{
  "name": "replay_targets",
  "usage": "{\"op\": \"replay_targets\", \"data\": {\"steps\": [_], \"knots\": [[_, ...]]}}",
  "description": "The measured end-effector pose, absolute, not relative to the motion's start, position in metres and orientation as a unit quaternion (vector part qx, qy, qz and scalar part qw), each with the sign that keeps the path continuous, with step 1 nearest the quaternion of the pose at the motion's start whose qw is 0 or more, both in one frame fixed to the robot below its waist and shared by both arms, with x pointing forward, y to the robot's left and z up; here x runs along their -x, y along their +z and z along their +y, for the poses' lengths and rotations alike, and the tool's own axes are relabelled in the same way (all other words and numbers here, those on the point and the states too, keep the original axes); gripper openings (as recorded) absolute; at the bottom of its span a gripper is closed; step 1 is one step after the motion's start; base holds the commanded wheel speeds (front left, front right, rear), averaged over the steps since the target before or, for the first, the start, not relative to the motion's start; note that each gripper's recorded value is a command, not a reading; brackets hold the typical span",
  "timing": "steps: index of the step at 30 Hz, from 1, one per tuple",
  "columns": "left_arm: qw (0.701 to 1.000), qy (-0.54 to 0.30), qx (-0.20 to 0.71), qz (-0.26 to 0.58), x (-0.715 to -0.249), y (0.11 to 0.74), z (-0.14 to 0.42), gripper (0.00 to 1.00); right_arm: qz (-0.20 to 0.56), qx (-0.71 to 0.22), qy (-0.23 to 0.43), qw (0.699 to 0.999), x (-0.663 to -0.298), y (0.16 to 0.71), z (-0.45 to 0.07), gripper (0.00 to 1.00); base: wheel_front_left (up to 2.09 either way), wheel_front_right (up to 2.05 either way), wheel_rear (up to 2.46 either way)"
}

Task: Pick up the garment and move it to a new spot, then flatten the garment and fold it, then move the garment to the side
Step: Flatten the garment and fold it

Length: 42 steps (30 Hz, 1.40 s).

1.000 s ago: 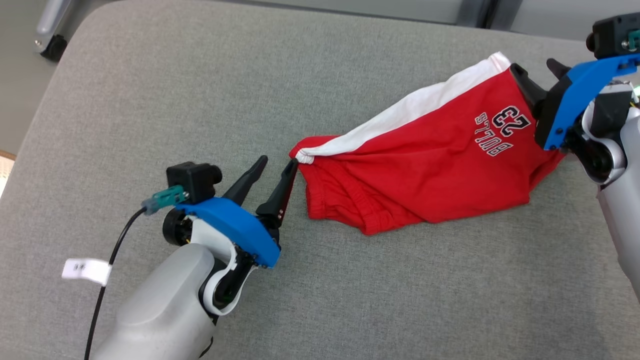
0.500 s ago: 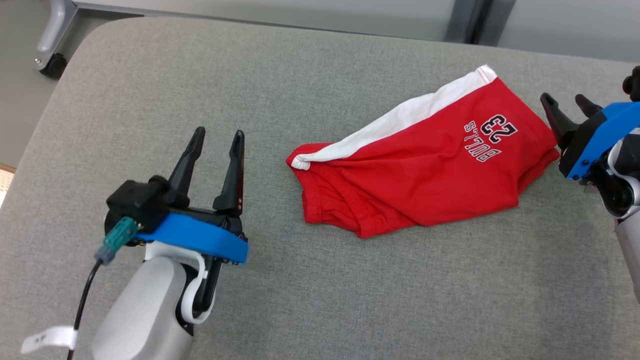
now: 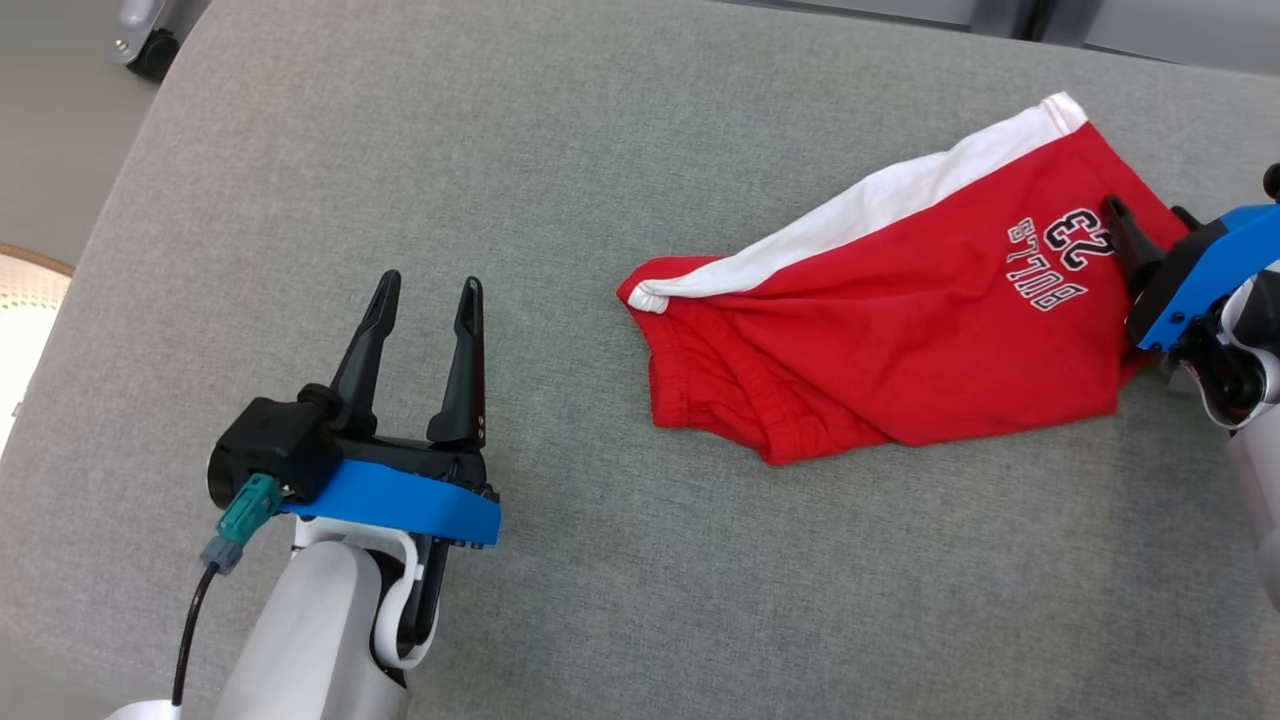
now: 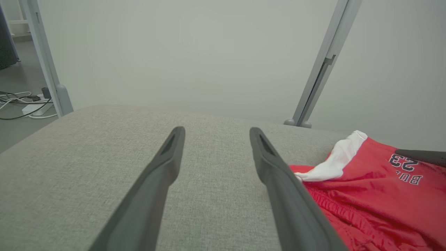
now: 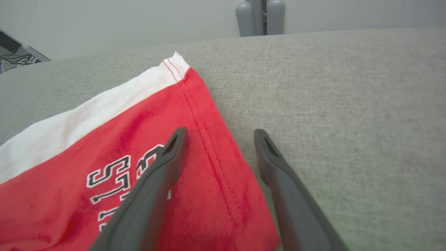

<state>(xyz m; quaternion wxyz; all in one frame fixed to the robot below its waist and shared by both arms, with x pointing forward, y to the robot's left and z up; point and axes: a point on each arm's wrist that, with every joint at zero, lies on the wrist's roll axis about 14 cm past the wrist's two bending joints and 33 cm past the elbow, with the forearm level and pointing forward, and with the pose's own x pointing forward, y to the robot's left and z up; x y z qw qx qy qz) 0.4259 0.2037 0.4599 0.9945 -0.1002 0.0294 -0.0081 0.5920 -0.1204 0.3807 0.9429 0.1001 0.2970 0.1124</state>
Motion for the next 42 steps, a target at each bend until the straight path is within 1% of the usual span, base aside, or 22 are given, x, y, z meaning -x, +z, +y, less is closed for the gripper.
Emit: {"op": "replay_targets", "data": {"steps": [8,9,11,12,17,21,28,37,42], "knots": [[0.995,0.001,0.096,0.038,-0.423,0.454,0.208,1.00,0.333,-0.078,0.118,0.932,-0.587,0.361,-0.109,1.00,0.00,0.00,0.00],[0.995,0.000,0.097,0.038,-0.424,0.453,0.207,1.00,0.336,-0.076,0.121,0.931,-0.586,0.360,-0.107,0.79,0.00,0.00,0.00],[0.994,-0.003,0.098,0.041,-0.424,0.452,0.205,1.00,0.339,-0.066,0.130,0.929,-0.585,0.359,-0.103,0.33,0.00,0.00,0.00],[0.994,-0.005,0.100,0.041,-0.425,0.452,0.203,1.00,0.342,-0.062,0.133,0.928,-0.583,0.359,-0.101,0.00,0.00,0.00,0.00],[0.994,-0.013,0.102,0.040,-0.425,0.453,0.199,1.00,0.340,-0.063,0.153,0.926,-0.577,0.365,-0.088,0.00,0.00,0.00,0.00],[0.994,-0.020,0.104,0.036,-0.425,0.457,0.195,1.00,0.323,-0.066,0.144,0.933,-0.574,0.374,-0.099,0.00,0.00,0.00,0.00],[0.994,-0.034,0.102,0.028,-0.418,0.465,0.190,1.00,0.261,-0.040,0.100,0.959,-0.572,0.404,-0.152,0.00,0.00,0.00,0.00],[0.992,-0.057,0.106,0.020,-0.405,0.473,0.174,1.00,0.220,-0.013,0.021,0.975,-0.544,0.430,-0.229,0.00,0.00,0.00,0.00],[0.991,-0.067,0.111,0.017,-0.402,0.476,0.168,1.00,0.194,0.006,-0.001,0.981,-0.540,0.446,-0.250,0.00,0.00,0.00,0.00]]}}
